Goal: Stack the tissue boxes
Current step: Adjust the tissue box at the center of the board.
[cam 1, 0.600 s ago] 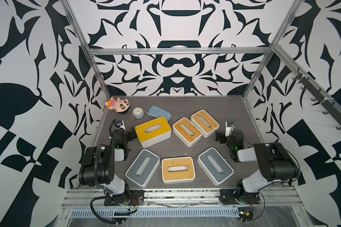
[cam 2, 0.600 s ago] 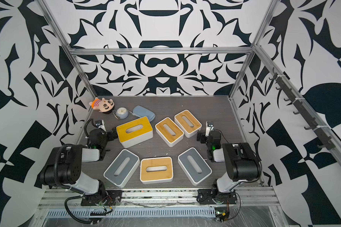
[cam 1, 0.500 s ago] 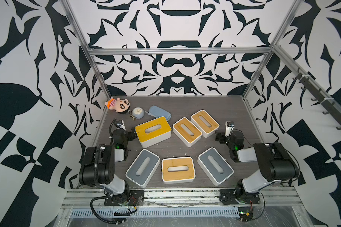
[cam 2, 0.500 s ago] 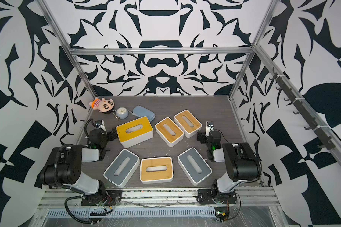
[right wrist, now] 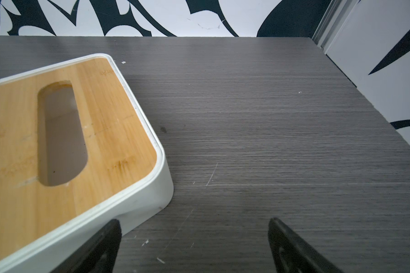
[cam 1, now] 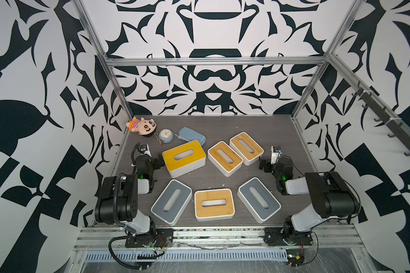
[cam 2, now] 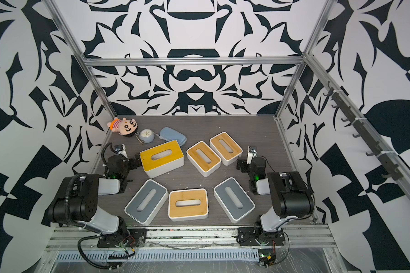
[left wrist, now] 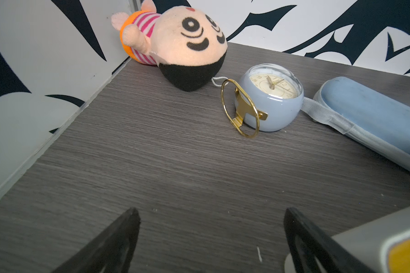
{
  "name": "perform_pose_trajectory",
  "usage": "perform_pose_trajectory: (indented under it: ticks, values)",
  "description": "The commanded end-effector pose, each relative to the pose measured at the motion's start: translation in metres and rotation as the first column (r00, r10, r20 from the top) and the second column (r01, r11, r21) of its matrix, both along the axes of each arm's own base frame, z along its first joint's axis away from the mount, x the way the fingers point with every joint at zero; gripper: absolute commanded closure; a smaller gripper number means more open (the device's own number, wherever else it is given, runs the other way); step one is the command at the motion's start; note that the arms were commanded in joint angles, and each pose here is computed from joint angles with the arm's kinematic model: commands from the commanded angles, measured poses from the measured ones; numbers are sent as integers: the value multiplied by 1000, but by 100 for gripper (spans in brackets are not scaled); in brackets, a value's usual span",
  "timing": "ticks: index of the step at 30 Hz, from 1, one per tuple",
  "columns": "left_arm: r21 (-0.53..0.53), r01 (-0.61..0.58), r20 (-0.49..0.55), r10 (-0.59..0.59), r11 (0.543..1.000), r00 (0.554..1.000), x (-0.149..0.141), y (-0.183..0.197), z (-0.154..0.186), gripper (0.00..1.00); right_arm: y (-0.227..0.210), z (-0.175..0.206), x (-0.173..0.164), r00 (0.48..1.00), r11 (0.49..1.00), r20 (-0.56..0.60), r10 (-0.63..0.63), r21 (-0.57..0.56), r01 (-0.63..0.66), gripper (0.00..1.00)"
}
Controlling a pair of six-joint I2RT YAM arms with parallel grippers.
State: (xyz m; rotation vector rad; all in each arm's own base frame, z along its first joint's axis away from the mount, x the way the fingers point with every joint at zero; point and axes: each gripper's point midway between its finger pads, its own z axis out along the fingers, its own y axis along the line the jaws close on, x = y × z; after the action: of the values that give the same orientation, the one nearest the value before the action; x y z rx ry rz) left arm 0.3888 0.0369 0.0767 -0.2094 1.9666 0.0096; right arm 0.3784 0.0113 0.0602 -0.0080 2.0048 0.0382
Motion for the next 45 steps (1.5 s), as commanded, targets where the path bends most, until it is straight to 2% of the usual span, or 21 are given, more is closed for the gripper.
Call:
perform_pose_trajectory:
  ticks: [1, 10, 16, 22, 23, 27, 30, 32, 34, 39, 43, 45]
  values:
    - [3, -2, 40, 2, 1000, 999, 5, 0, 12, 1, -1, 21, 10, 997, 1000, 73, -12, 5, 11, 0]
    - [4, 6, 45, -6, 1000, 999, 5, -1, 14, 1, -4, 21, 9, 997, 1000, 73, -29, -2, 29, 0]
    - [-2, -1, 37, 1, 1000, 999, 3, -1, 31, 1, -13, 36, -3, 986, 996, 146, -87, 4, 87, 0]
    - [-25, -44, 59, 45, 999, 997, -9, 4, 60, 1, -17, 65, -16, 984, 993, 131, -121, 25, 119, 0]
    - [-33, -46, 95, 49, 998, 994, -11, 4, 77, 1, -19, 69, -19, 983, 990, 122, -139, 39, 135, 0]
    - [-102, -53, 119, 65, 993, 991, -19, 1, 96, 1, -25, 87, -25, 972, 981, 140, -188, 80, 178, 0]
    - [-213, -150, 104, 175, 965, 979, -25, 11, 109, 1, -24, 99, -27, 972, 966, 78, -221, 156, 207, 0]
    - [-249, -165, 83, 191, 954, 978, -29, 10, 116, 1, -20, 105, -28, 974, 955, 55, -222, 212, 206, 0]
    - [-322, -179, 82, 216, 930, 973, -32, 9, 123, 1, -13, 106, -31, 983, 963, 50, -177, 216, 162, 0]
    - [-476, -238, 39, 291, 846, 956, -43, 9, 125, 1, -18, 110, -44, 962, 896, 36, -272, 374, 239, 0]
    - [-542, -290, -44, 318, 788, 947, -49, 8, 116, 1, -3, 108, -41, 975, 893, -81, -207, 393, 222, 0]
    - [-561, -289, -74, 300, 776, 951, -51, 3, 113, 1, 1, 106, -40, 974, 885, -125, -191, 408, 226, 0]
